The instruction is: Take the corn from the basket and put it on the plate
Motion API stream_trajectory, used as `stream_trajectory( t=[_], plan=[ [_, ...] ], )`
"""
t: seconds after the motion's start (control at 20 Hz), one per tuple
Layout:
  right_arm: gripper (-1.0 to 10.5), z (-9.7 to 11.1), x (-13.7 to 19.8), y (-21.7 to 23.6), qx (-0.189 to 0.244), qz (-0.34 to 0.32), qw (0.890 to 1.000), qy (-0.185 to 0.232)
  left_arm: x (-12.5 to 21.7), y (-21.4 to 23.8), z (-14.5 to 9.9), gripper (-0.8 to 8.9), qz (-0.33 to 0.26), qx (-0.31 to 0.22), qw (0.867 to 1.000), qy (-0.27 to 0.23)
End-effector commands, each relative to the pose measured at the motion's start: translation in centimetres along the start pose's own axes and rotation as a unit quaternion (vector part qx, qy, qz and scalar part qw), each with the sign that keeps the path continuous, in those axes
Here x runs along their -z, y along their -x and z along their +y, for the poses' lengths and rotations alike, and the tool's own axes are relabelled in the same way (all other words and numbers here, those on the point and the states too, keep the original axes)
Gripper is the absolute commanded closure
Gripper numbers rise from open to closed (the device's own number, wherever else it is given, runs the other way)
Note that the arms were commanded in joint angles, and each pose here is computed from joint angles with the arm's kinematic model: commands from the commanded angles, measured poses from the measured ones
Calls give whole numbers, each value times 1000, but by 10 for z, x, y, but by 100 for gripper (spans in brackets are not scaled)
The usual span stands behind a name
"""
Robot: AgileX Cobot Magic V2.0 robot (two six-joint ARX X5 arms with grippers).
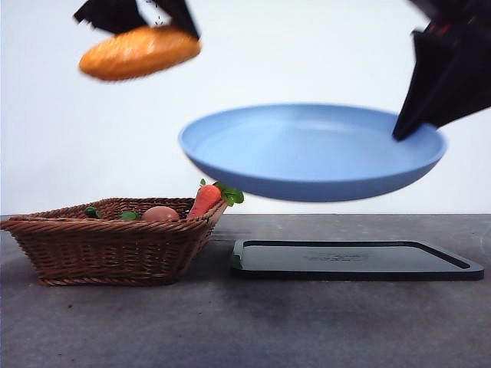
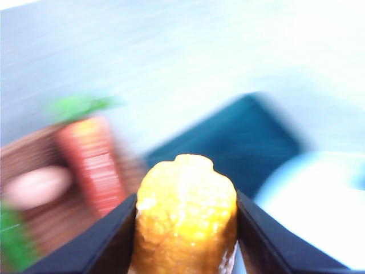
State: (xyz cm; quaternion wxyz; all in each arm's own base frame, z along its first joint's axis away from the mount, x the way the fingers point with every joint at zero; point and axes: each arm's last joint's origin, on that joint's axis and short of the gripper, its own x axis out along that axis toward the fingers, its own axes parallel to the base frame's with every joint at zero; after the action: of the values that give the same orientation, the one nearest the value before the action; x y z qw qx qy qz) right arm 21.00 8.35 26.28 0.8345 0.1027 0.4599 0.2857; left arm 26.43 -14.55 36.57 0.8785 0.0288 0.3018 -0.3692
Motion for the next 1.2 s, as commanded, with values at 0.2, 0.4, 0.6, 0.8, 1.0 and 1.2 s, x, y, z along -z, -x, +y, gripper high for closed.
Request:
stream_trajectory(
  t=[0.2, 0.4, 0.6, 0.8, 1.0, 1.2],
  plan=[
    [944, -6, -15, -30, -54, 10, 997, -53, 3, -29, -46, 636, 35, 85, 995, -47],
    [944, -7, -18, -33, -59, 5, 996, -64, 20, -75, -67, 636, 91, 120, 984, -91],
    [944, -7, -17, -33, -70, 10, 995, -65, 37, -109, -75, 635, 138, 134, 976, -105],
    [944, -7, -17, -33, -69, 12, 995, -67, 46, -121, -77, 565, 161, 133, 972, -106],
    [944, -7, -16, -33, -68, 15, 995, -68, 47, -122, -81, 460, 163, 119, 973, -114],
    [944, -7, -16, -33, -68, 16, 995, -69, 47, -121, -85, 460, 162, 123, 972, -117]
  ],
)
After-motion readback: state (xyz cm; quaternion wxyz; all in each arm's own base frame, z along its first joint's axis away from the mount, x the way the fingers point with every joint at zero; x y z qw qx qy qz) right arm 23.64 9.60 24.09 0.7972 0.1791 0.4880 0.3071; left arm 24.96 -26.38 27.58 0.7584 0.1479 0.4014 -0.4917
